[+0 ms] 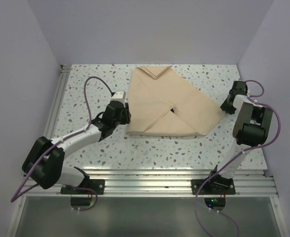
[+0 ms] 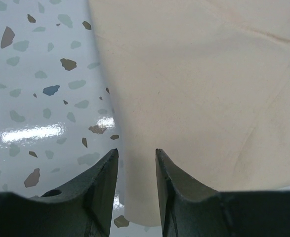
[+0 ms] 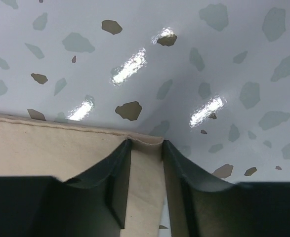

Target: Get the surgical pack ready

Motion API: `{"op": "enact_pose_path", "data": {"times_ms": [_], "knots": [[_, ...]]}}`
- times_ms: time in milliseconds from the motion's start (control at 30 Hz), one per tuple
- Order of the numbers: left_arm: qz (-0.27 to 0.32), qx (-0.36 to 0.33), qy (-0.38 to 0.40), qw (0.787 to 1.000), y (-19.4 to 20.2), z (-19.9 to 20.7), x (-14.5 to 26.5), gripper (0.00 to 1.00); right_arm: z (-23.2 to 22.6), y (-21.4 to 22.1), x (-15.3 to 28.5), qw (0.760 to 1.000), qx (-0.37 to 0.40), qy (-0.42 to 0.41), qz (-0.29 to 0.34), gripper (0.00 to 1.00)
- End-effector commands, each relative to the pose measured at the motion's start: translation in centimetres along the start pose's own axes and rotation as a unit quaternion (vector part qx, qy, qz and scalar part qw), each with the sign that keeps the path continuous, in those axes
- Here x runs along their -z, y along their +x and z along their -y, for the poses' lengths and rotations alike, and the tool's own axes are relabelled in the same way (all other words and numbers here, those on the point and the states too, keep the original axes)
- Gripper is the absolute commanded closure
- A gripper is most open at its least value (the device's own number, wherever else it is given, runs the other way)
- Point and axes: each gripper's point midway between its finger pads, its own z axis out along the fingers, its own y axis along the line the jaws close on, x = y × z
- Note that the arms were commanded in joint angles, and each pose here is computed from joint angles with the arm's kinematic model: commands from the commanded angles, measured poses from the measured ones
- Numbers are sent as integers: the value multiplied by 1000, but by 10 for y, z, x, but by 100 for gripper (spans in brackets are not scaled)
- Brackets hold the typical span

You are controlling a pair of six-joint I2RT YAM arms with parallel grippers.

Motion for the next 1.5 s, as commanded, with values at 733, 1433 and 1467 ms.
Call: {"op": "enact_pose_path", "data": {"times_ms": [733, 1433, 1467], "knots": [[-13, -7, -19, 1000, -4, 0, -42, 56, -55, -21, 79, 993, 38, -76, 85, 100], [-33, -27, -15, 999, 10, 1, -56, 88, -227, -2, 192, 957, 137, -225, 118, 100], [-34, -29, -15, 999, 11, 1, -57, 89, -245, -1, 205, 951, 142, -244, 123, 100]]}}
